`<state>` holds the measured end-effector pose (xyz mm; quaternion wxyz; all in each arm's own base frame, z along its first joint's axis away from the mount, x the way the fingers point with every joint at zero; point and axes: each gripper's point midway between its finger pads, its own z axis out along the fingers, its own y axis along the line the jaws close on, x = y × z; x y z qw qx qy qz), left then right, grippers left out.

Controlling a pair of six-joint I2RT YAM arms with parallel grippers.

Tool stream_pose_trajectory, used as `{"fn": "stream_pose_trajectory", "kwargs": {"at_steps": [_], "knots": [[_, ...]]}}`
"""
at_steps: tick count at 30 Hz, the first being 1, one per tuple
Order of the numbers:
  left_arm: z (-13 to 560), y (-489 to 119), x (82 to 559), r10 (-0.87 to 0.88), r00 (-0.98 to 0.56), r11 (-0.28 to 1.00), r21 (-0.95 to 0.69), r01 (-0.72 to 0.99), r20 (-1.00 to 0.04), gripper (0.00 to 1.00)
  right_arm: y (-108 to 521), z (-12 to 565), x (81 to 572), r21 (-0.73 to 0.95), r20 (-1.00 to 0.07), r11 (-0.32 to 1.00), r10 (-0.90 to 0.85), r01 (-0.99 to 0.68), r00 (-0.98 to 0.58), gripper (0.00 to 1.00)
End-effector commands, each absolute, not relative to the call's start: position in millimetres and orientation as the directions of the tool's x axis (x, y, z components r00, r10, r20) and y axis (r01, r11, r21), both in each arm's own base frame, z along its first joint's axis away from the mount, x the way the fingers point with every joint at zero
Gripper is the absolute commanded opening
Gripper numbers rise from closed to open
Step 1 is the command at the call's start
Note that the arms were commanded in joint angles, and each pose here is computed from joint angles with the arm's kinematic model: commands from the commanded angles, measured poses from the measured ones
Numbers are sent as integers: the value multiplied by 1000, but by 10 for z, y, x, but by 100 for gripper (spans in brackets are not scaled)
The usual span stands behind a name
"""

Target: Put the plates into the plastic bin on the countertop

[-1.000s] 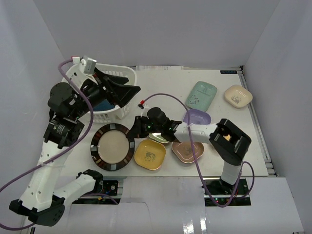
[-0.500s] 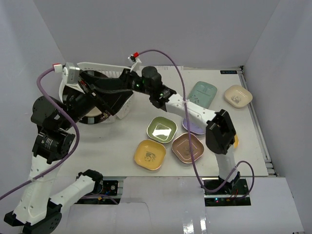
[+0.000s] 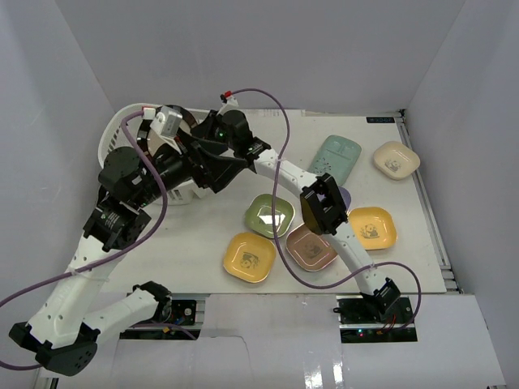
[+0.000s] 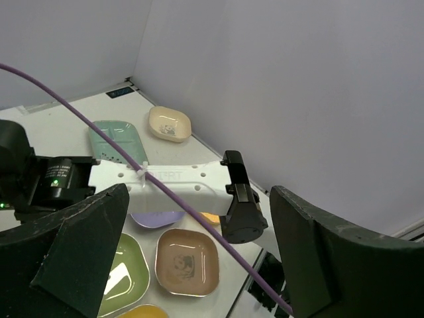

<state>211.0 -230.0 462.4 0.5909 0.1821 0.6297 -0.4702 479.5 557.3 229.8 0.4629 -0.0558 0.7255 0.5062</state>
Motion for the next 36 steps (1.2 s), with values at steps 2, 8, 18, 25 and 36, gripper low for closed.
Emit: {"fn": "stream_pose_trajectory", "kwargs": {"at_steps": [2, 8, 18, 25, 36], "knots": [[4583, -2303, 2169, -326, -205, 520, -356, 777, -923, 98, 5639, 3462, 4670, 689, -664, 272, 608, -671, -435, 8], [4459, -2330, 2222, -328, -221, 524, -371, 766, -918, 98, 5846, 3019, 4565, 672, -713, 353, 546, -651, -441, 10], [4403, -2278, 2320, -333, -204, 569, -369, 735, -921, 98, 5792, 2783, 4493, 618, -780, 461, 462, -637, -423, 75], [4450, -2051, 2433, -349, -146, 674, -356, 648, -926, 98, 5587, 3160, 4483, 535, -836, 536, 446, -653, -319, 90], [4240, -1871, 2505, -333, -163, 751, -366, 549, -929, 98, 4551, 3503, 4456, 412, -909, 706, 358, -576, -213, 50]]}}
